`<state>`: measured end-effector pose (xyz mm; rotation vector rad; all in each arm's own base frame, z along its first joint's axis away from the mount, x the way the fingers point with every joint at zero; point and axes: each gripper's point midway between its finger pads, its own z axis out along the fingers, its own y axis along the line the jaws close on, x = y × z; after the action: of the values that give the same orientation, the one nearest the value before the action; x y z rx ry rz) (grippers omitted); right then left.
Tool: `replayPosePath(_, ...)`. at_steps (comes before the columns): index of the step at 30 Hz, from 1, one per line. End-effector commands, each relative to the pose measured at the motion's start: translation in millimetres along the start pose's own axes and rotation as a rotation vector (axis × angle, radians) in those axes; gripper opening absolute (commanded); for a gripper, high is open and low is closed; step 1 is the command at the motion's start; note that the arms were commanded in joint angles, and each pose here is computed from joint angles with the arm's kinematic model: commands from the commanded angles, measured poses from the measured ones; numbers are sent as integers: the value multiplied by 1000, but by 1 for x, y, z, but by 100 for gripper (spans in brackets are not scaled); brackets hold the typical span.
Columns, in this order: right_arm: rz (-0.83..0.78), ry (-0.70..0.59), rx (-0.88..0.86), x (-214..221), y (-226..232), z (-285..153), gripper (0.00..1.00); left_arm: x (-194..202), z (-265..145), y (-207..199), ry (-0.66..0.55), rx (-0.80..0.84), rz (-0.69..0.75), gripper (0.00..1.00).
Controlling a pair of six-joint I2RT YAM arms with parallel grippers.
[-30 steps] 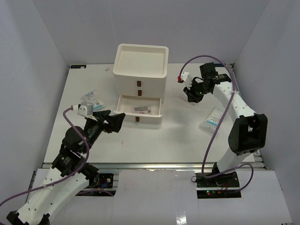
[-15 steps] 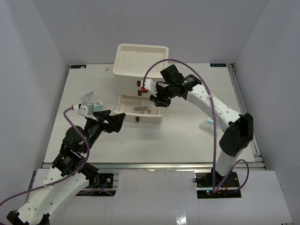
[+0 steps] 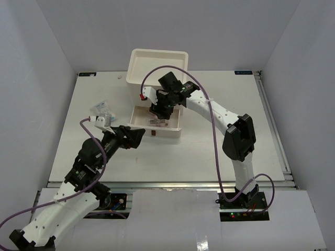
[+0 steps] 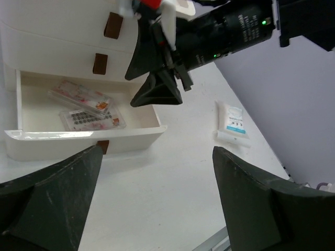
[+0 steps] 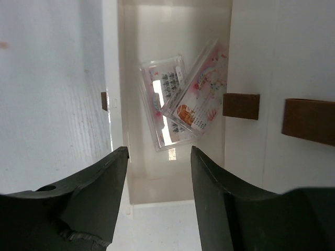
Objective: Organize the makeup
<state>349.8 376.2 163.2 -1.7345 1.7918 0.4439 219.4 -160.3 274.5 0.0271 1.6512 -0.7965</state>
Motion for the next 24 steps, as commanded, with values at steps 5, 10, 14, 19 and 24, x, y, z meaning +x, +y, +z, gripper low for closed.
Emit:
replayPosePath(5, -168, -397, 170, -110, -15, -134, 71, 81, 32, 20, 210, -64, -205, 68)
replayPosePath(10, -250, -387, 313, -115, -43, -152, 83, 118, 39, 40, 270, -124, -237, 40)
replayPosePath(14, -274, -345, 359, -107, -68, -137, 88, 130, 49, 53, 285, -166, -204, 36)
replayPosePath(19, -241, -292, 375, -91, -99, -108, 86, 148, 67, 71, 321, -199, -189, 36)
replayPosePath(24, -201, -257, 397, -77, -120, -94, 64, 159, 87, 90, 334, -231, -172, 36)
